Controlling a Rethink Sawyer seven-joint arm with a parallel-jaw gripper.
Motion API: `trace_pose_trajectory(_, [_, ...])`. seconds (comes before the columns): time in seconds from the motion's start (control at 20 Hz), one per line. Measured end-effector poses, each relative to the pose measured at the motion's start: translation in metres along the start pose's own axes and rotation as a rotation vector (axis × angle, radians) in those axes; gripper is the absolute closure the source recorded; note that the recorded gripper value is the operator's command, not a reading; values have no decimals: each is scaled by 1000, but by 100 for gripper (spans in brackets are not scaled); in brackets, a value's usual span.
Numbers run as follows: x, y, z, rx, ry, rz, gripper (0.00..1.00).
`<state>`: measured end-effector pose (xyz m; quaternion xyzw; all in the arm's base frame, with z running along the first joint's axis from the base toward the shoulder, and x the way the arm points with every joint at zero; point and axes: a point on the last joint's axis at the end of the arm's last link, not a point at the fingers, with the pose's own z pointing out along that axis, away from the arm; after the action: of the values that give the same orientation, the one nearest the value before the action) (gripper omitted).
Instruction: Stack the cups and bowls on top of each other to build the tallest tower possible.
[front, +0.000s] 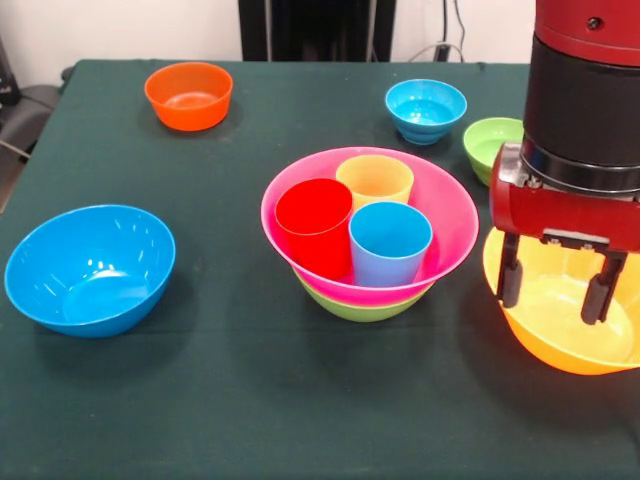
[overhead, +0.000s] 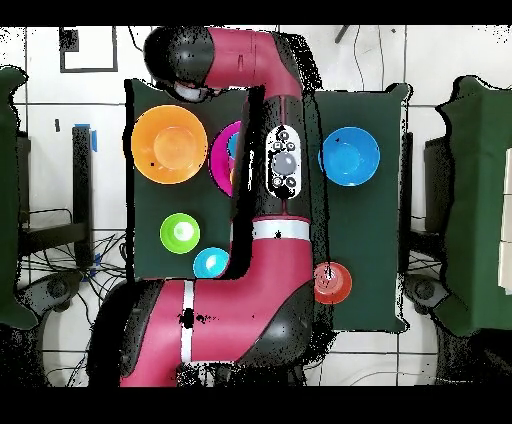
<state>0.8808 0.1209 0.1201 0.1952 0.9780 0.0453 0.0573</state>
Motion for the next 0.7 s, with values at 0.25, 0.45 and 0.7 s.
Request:
trace_pose_trajectory(0.25, [1, -2, 3, 18, -12, 8, 0])
trace_pose_trajectory(0.45, [0, -3, 4, 26, -29, 5, 0])
trace_pose_trajectory(0.7, [0, -4, 3, 31, -35, 3, 0])
